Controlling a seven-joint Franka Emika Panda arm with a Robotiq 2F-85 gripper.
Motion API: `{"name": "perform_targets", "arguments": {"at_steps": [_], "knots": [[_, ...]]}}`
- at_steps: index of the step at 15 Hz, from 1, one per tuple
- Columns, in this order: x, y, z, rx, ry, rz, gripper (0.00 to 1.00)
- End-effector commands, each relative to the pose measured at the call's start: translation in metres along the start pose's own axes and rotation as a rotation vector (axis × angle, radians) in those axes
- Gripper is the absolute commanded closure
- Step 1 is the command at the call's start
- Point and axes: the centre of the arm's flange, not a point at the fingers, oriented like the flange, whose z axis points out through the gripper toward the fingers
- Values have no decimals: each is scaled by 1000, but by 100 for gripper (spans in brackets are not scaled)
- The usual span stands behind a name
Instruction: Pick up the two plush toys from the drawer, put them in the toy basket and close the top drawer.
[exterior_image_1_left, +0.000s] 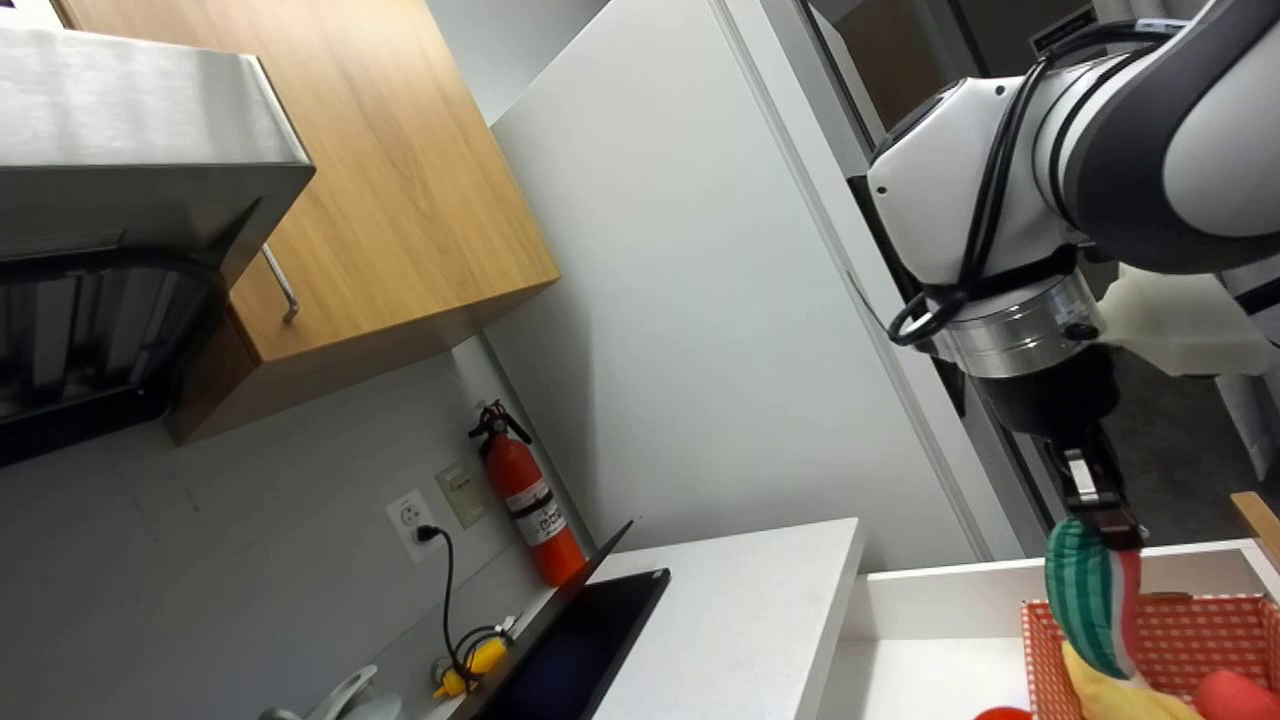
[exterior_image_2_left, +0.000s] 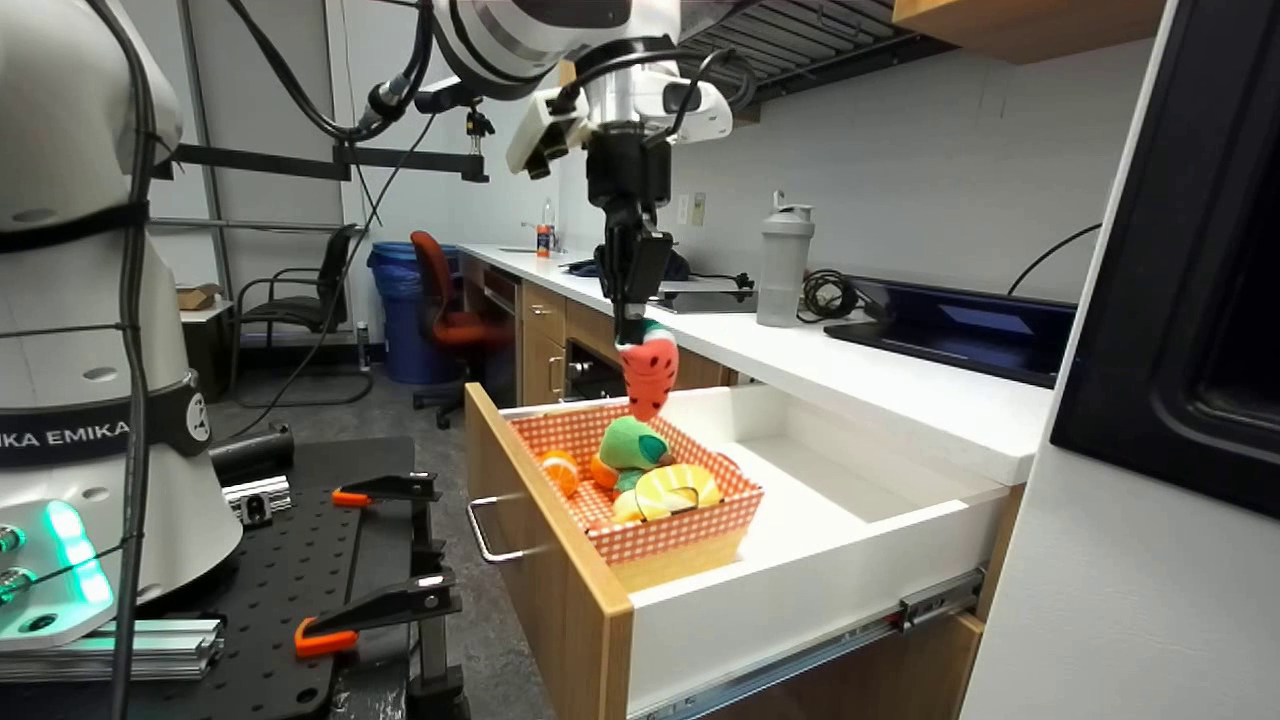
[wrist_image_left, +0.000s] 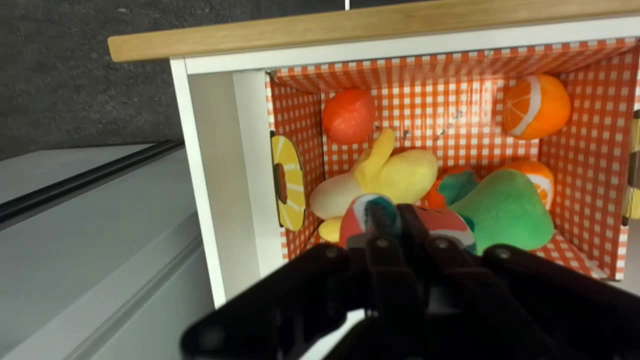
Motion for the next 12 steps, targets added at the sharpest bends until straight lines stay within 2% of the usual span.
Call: {"name": "perform_targets", "arguments": {"at_steps": [1,2,4,12], "knots": [[-16,-26,2,6,-28,-65,98],[-15,-33,3,2,-27,-82,98],[-12,-46,5,-7,-29,-113,65],[2,-50,11,-25,-36,-128,5]]}}
